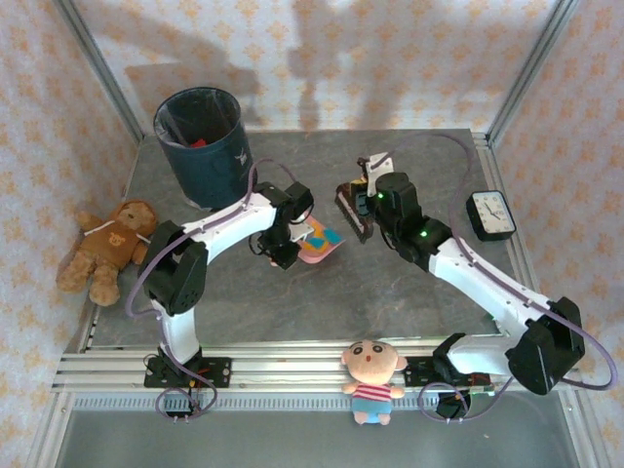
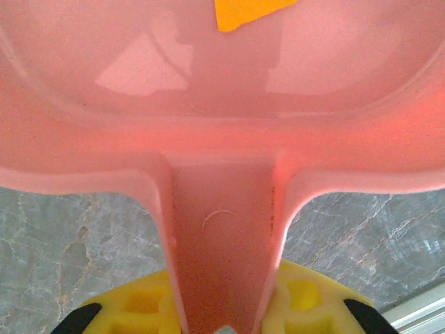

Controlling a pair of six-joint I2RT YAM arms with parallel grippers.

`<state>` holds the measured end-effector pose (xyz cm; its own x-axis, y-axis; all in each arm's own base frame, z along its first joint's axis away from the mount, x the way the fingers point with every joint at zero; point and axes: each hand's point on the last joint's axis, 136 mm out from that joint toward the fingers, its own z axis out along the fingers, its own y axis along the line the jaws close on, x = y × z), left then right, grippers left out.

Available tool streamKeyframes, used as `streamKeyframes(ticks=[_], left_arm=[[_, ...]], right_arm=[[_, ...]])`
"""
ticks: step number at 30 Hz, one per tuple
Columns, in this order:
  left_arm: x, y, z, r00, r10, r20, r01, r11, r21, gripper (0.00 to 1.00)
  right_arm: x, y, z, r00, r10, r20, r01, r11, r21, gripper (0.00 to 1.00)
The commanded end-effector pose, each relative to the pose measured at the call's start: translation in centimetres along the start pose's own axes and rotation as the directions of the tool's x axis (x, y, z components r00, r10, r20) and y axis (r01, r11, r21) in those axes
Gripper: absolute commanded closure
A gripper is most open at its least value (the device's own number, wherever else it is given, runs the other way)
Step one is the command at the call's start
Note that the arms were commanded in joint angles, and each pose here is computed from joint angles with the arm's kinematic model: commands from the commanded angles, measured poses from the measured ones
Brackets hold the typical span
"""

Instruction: Sweep away the paper scraps from the table

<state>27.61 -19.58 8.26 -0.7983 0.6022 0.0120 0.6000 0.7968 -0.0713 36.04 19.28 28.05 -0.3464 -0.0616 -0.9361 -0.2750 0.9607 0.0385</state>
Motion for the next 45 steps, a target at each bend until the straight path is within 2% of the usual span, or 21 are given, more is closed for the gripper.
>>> streamKeyframes(ticks=[1, 7, 13, 22, 37, 45], left_arm=[[-0.7, 0.6, -1.4, 0.996, -0.034, 0.084, 0.035, 0.999, -0.004, 1.00], [-2.2, 0.7, -4.1, 0.972, -0.085, 0.218, 0.078, 0.996, 0.041, 1.00], [-3.6, 1.6, -7.8, 0.923, -0.159, 0.351, 0.136, 0.987, 0.091, 1.00], [-4.7, 3.2, -13.5, 0.853, -0.229, 0.468, 0.176, 0.972, 0.154, 1.00], [-6.2, 7.5, -22.8, 0.720, -0.327, 0.612, 0.261, 0.945, 0.198, 1.00], [-6.9, 10.7, -25.6, 0.621, -0.468, 0.629, 0.323, 0.884, 0.338, 1.00]], right_arm=[[-0.8, -3.4, -1.2, 0.997, 0.054, 0.050, -0.061, 0.985, 0.162, 1.00], [0.5, -4.4, -2.0, 0.998, 0.058, 0.028, -0.062, 0.983, 0.176, 1.00], [2.2, -4.7, -2.2, 0.997, 0.083, 0.008, -0.083, 0.981, 0.174, 1.00], [2.6, -4.6, -2.3, 0.995, 0.102, -0.011, -0.099, 0.981, 0.164, 1.00], [3.4, -4.0, -1.7, 0.992, 0.109, -0.060, -0.101, 0.986, 0.132, 1.00], [3.8, -4.2, -1.7, 0.990, 0.119, -0.073, -0.107, 0.983, 0.146, 1.00]])
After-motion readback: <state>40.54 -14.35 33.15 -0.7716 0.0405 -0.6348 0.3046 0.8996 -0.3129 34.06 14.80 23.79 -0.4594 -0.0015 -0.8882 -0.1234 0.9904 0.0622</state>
